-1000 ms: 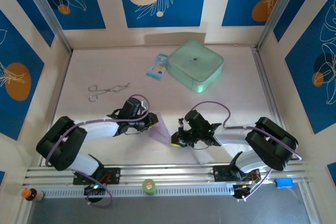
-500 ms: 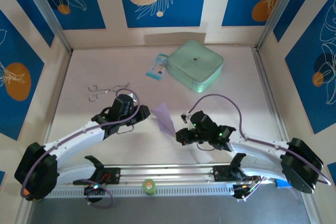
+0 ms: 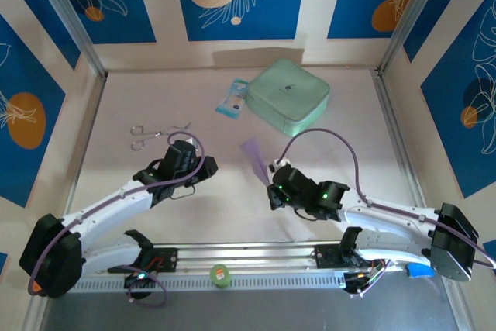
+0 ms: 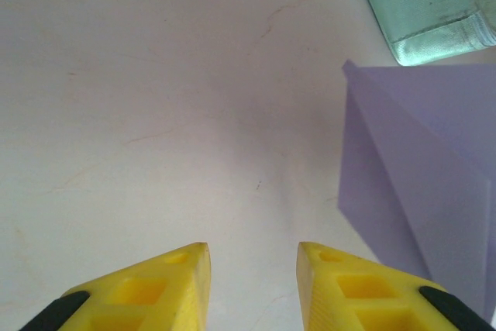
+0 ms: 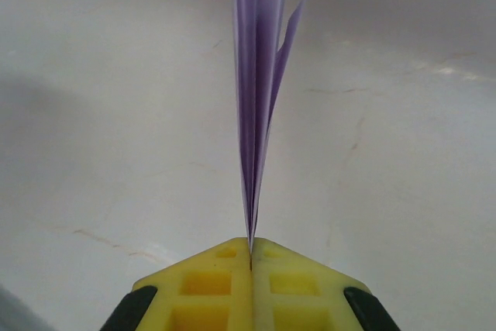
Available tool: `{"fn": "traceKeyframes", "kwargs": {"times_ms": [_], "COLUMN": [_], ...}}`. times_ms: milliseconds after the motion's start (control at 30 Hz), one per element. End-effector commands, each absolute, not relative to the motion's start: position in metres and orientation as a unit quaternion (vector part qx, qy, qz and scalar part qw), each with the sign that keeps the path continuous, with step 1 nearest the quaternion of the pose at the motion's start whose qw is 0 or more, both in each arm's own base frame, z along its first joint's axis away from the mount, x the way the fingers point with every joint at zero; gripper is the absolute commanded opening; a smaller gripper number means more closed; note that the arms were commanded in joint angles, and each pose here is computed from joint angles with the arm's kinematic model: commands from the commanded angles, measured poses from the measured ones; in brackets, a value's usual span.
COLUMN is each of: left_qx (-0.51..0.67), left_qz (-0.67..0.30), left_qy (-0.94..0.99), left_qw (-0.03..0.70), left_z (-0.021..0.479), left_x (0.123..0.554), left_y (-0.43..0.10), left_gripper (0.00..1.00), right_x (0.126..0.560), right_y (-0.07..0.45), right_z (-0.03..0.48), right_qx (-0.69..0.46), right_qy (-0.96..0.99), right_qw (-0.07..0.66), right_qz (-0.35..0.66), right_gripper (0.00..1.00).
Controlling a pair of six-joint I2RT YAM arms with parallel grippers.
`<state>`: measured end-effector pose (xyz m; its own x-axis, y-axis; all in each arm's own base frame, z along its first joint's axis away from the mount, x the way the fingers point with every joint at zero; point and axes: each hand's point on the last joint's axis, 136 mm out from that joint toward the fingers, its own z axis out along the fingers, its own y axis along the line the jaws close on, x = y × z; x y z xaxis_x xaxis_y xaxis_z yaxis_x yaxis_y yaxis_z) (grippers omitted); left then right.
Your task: Fold a paper plane with a square sheet of paper (pick it up from the middle)
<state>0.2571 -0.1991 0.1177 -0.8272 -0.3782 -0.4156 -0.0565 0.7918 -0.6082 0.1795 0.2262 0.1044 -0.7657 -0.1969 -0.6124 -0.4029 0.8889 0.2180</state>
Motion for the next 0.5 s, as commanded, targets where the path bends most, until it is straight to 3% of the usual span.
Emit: {"fn": "traceKeyframes", "kwargs": {"times_ms": [0,467], "left_qx": [-0.117,-0.11], "left_qz": [-0.282,-0.254], "left_qy": [0.908,0.901], "left_qw": [0.286,0.333], "left_z": [0.126,0.141], "left_x": [0.258,0.261], "left_y": [-0.19,-0.168], "left_gripper": [0.35,0.43], "right_x": [0.189,0.195], "right_y": [0.203,0.189], "right_z": [0.105,0.113], "right_qx": [-0.15,-0.165], "right_qy": [0.93,0.928], "right_qw": [0.323,0.332], "right_qz": [0.087,-0.037], "right_gripper": [0.03,0.02]}}
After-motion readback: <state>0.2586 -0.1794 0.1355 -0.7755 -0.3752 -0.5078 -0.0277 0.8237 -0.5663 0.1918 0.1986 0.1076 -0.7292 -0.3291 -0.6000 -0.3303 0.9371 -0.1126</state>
